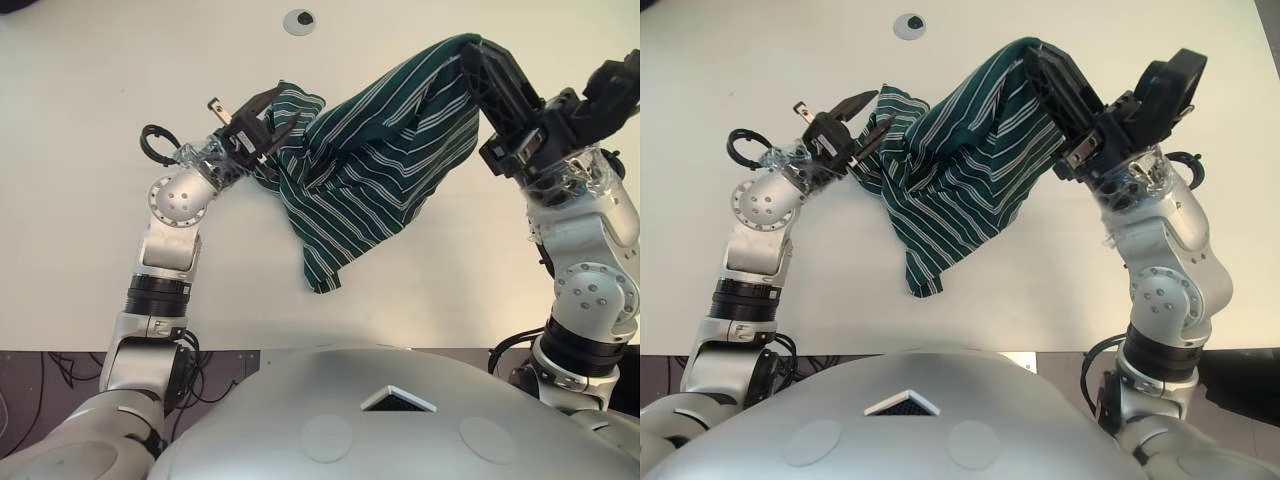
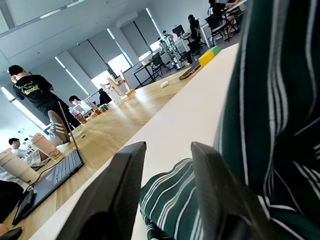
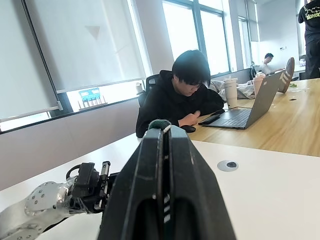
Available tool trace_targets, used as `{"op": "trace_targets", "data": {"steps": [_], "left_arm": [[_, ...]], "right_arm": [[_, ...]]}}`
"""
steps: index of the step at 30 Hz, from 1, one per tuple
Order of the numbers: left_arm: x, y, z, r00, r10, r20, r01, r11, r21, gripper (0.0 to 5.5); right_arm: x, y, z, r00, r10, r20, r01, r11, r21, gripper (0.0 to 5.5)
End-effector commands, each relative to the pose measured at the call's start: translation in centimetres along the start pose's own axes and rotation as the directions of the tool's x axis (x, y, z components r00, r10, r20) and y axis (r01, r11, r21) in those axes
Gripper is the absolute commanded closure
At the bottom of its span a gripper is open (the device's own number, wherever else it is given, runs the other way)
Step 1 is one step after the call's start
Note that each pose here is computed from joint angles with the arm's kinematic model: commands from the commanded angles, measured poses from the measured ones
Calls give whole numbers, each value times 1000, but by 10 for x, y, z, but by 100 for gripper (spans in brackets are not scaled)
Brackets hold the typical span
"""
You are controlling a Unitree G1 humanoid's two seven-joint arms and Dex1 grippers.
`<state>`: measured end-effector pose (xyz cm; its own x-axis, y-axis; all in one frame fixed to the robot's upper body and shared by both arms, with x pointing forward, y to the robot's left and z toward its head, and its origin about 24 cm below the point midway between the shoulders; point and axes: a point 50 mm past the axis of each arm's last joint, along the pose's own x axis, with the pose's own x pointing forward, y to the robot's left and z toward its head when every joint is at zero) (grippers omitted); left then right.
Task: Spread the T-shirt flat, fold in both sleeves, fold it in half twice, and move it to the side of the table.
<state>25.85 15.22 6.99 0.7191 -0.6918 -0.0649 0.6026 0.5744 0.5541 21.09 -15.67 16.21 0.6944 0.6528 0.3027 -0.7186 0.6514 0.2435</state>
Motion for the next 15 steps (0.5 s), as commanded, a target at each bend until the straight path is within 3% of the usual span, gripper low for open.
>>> {"op": "trace_targets", "data": {"steps": [1,3,15], "left_arm": [[8,-19,-1,996,-80,-25,81,996,44,338],[13,-29,0,993,-112,-22,113,993,46,315],[18,-63,8,977,-215,15,215,977,-6,315]], "right_arm": [[6,4,7,999,35,26,-35,999,7,550],[8,6,8,998,48,34,-48,999,12,550],[14,11,5,996,86,33,-88,995,46,550]]}}
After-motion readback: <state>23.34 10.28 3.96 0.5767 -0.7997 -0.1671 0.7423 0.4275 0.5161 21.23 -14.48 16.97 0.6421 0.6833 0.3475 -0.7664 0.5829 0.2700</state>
